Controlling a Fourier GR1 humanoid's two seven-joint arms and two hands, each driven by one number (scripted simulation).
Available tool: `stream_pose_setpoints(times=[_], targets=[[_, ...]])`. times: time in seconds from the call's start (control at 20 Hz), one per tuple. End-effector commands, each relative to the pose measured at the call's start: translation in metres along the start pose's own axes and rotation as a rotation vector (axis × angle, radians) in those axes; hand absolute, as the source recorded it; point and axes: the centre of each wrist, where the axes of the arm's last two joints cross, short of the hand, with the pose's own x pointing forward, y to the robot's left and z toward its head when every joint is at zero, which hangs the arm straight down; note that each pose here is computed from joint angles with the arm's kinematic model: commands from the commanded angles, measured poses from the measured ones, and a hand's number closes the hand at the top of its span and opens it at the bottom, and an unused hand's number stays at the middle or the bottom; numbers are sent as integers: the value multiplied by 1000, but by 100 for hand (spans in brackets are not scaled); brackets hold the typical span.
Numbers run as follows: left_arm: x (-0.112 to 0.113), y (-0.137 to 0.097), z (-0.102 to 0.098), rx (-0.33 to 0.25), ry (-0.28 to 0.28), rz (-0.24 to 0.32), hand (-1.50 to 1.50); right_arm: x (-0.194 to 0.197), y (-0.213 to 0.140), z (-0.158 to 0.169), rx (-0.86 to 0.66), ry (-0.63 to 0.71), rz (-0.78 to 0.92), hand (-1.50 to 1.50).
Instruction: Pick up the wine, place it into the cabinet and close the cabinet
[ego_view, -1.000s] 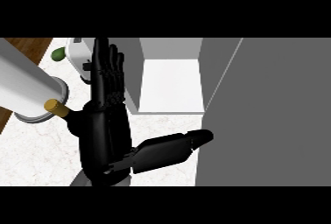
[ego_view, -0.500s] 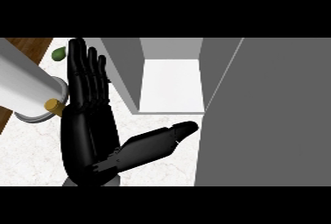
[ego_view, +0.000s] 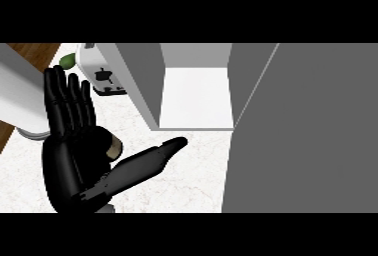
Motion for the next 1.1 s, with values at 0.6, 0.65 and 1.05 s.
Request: stream_pose_setpoints(times=[0.6, 0.65, 1.05], targets=[[-44, 93, -9, 185, 64, -107, -150, 12, 4, 19, 28, -34, -30, -150], [-39, 103, -7, 186, 70, -101, -150, 25, 4, 26, 19, -41, -36, -150], [-88, 126, 1, 201, 151, -128, -150, 23, 6, 20, 23, -43, -25, -150]])
